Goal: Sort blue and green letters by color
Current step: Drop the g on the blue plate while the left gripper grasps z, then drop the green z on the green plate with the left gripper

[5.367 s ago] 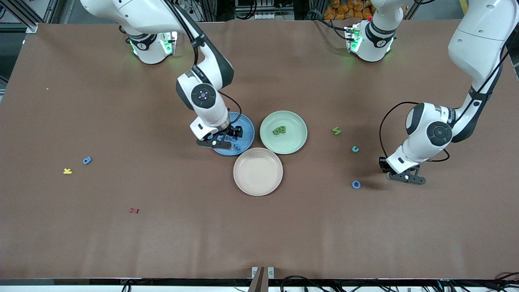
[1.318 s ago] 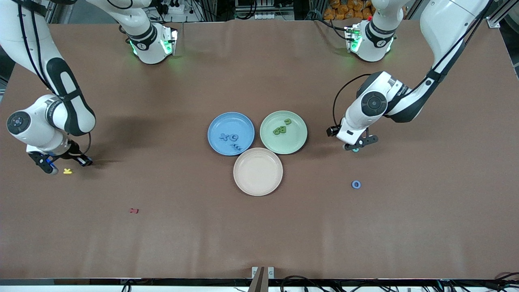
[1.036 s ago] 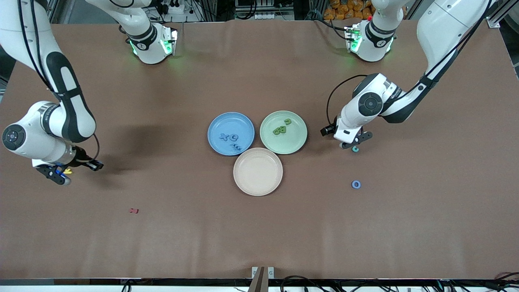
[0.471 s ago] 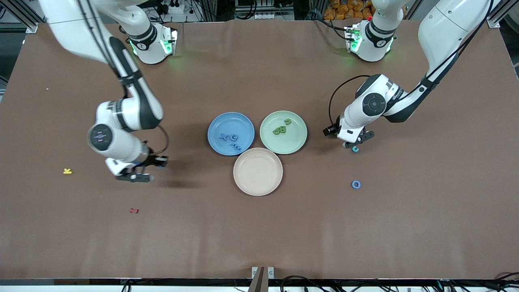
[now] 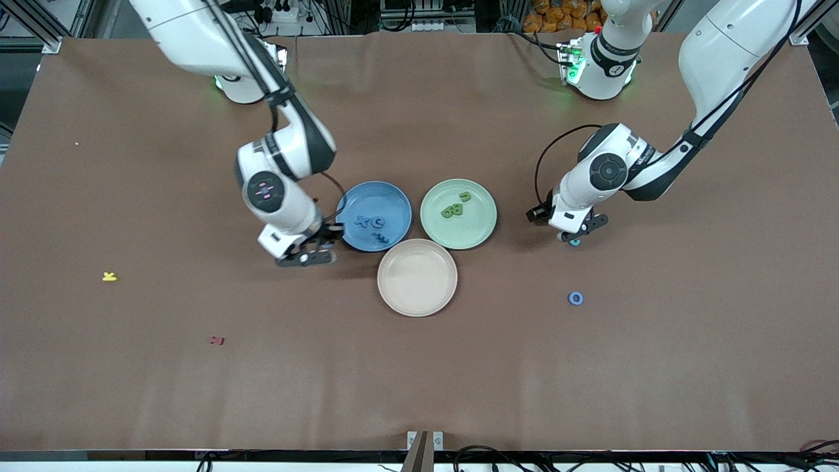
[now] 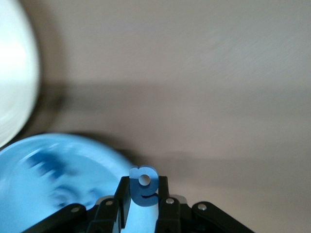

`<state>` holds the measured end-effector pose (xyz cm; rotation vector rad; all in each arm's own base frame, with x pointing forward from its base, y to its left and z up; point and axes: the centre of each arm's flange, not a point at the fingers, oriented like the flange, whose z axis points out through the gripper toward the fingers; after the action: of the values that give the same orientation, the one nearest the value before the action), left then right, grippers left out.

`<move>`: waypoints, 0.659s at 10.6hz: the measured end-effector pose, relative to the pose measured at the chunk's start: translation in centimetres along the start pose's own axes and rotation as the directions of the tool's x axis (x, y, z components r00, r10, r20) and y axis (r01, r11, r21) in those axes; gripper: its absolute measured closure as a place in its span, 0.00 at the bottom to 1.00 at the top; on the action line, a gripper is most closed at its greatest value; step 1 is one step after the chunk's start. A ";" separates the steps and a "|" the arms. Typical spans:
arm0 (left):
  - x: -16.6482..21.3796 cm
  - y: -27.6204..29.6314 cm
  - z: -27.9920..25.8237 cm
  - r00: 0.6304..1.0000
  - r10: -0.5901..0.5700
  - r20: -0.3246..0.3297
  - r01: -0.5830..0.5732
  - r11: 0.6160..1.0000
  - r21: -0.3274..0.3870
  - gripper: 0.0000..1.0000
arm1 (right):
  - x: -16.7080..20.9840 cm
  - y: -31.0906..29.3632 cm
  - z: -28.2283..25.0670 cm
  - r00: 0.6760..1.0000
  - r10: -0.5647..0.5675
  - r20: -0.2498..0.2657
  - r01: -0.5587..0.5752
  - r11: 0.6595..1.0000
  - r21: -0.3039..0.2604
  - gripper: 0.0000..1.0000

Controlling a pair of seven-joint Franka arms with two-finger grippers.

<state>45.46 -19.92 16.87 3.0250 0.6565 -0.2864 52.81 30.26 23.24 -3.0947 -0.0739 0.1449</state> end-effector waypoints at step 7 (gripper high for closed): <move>0.1 1.9 -1.7 0.999 0.027 -0.029 -0.027 1.000 -0.007 0.64 | -5.2 -8.3 0.9 1.000 -0.002 0.005 0.002 1.000 -0.019 0.33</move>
<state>46.57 -21.47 18.49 3.0341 0.6169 -0.2391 47.21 38.30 23.18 -3.1129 -0.0785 0.1529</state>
